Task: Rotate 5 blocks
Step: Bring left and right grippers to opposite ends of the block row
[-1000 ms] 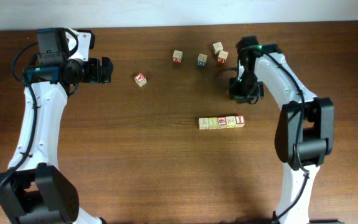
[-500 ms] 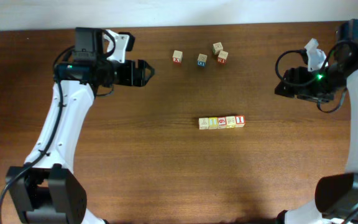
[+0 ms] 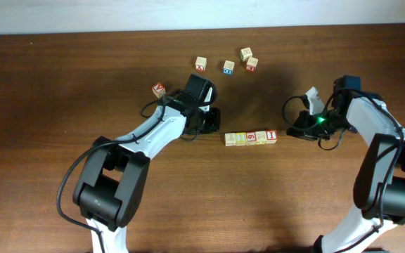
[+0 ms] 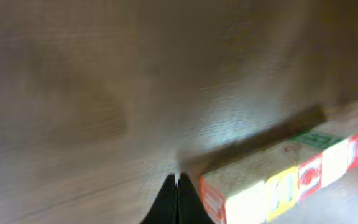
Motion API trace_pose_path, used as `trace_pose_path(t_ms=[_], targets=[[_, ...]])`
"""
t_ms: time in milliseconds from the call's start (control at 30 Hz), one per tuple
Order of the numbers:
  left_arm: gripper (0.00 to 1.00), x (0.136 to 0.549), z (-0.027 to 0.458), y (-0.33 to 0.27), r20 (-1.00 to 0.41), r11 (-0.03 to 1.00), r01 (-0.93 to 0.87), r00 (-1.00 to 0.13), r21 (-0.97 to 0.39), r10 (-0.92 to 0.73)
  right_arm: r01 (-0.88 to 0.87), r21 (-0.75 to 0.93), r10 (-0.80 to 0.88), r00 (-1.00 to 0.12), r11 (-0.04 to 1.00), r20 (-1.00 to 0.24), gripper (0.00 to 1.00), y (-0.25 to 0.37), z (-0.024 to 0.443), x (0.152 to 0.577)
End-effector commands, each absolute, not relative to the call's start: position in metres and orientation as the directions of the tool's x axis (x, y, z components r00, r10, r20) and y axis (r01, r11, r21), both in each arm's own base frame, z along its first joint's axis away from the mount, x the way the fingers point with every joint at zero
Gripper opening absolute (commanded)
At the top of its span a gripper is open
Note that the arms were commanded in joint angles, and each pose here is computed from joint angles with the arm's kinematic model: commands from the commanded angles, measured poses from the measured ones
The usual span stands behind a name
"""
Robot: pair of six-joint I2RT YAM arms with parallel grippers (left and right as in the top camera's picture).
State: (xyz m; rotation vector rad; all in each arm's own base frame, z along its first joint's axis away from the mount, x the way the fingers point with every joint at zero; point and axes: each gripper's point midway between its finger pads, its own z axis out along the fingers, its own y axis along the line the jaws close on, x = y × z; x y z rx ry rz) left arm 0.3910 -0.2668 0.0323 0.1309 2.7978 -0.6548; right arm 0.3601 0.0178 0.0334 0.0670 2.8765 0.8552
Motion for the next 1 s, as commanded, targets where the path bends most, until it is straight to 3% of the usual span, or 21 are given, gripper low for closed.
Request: trace_pose_path(t_ms=[0,167,367,967], targets=[[0.0,0.372,0.012,-0.272,-0.232,0.86,0.159,-0.972,-0.485,0.049,0.008,0.574,0.085,-0.991,0.819,-0.108,0.04,0.022,0.029,0.358],[0.0,0.358,0.012,-0.289,-0.188,0.814,0.174,-0.979,-0.553,0.082,0.003,0.567,0.084,-0.99,0.824,-0.116,0.04,0.021,0.028,0.36],[0.0,0.345,0.013,-0.29,-0.069,0.796,0.06,-0.997,-0.602,0.023,0.024,0.569,0.101,-0.99,0.822,-0.103,0.04,0.021,0.028,0.36],[0.0,0.347,0.013,-0.29,-0.074,0.799,0.058,-0.997,-0.599,0.018,-0.032,0.588,0.022,-0.996,0.808,-0.085,0.04,0.05,0.013,0.358]])
